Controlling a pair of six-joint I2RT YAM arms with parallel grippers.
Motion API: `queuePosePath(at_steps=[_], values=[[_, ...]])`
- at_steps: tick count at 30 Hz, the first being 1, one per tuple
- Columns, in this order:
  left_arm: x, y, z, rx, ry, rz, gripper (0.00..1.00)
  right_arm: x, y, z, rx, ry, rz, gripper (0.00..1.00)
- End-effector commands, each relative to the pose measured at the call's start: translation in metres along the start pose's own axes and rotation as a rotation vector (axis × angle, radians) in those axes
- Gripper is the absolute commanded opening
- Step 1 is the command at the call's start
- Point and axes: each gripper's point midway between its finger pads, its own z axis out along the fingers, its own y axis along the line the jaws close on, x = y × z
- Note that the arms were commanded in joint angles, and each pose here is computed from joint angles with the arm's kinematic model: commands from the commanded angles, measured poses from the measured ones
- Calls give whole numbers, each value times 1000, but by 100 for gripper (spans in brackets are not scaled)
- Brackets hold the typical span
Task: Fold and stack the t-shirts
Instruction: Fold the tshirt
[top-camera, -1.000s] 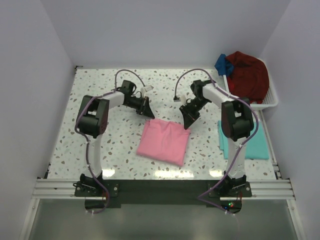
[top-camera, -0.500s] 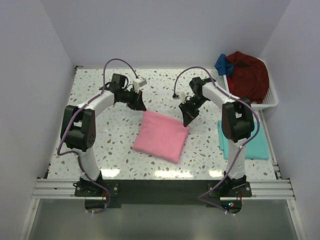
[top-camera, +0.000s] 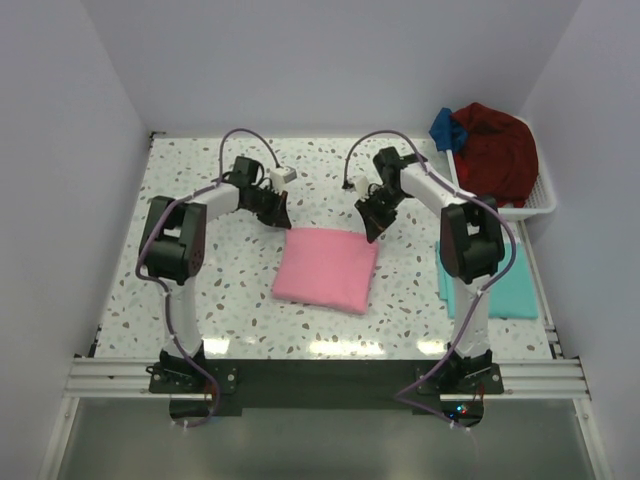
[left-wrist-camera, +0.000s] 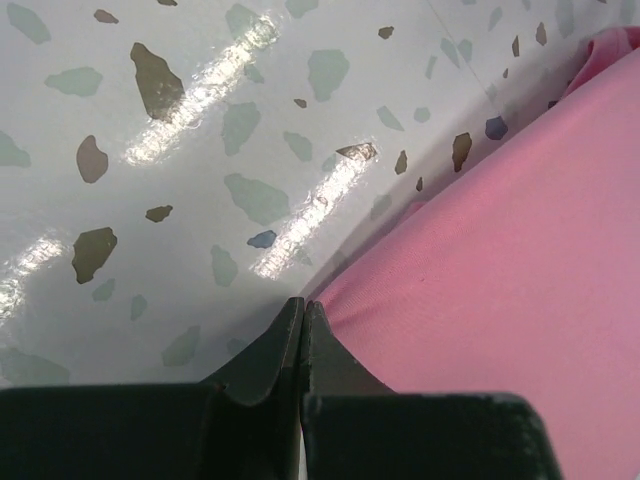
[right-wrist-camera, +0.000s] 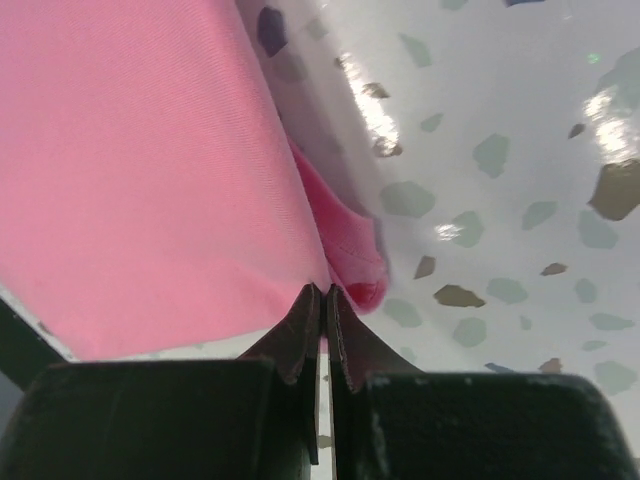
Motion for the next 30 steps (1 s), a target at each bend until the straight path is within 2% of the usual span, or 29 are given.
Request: queuePosePath(at_steps=[1, 5, 7, 8, 9, 11, 13, 14, 15, 16, 17, 19, 21, 24, 25, 26, 30], values=[[-21, 30, -4, -106, -52, 56, 0, -8, -36, -2, 152, 10, -4, 0], [-26, 32, -5, -118, -78, 37, 0, -24, -52, 4, 191, -18, -4, 0], [-31, 33, -8, -126, -97, 32, 8, -31, -57, 0, 214, -34, -9, 1], [-39, 33, -14, -130, -125, 28, 14, -36, -59, -3, 231, -51, -12, 6], [-44, 30, -18, -108, -147, 25, 29, -40, -59, -9, 239, -65, -13, 19], [-55, 29, -33, -83, -198, -7, 40, -49, -52, -22, 239, -97, -6, 35], [-68, 11, -55, -42, -252, 8, 50, -60, -35, -49, 225, -169, -15, 51], [-77, -4, -74, -36, -282, 45, 54, -62, -27, -58, 219, -195, 4, 68], [-78, -15, -81, -18, -291, 64, 57, -63, -17, -68, 200, -223, 7, 80], [-64, -31, -83, 32, -282, 56, 70, -64, 5, -84, 157, -268, 10, 88], [-63, -44, -88, 56, -296, 53, 75, -62, 17, -89, 122, -289, 18, 97], [-58, -80, -103, 129, -316, 76, 79, -60, 56, -107, 0, -357, 33, 99], [-32, -115, -97, 207, -270, 58, 80, -44, 85, -94, -137, -350, 138, 99], [7, -169, -82, 399, -199, -63, 80, -29, 141, -78, -396, -363, 263, 99], [29, -185, -76, 471, -154, -112, 79, -11, 155, -59, -461, -314, 322, 99], [29, -204, -71, 525, -147, -129, 79, -18, 177, -60, -526, -336, 323, 99], [50, -220, -55, 595, -85, -235, 79, -10, 207, -34, -630, -275, 390, 99]])
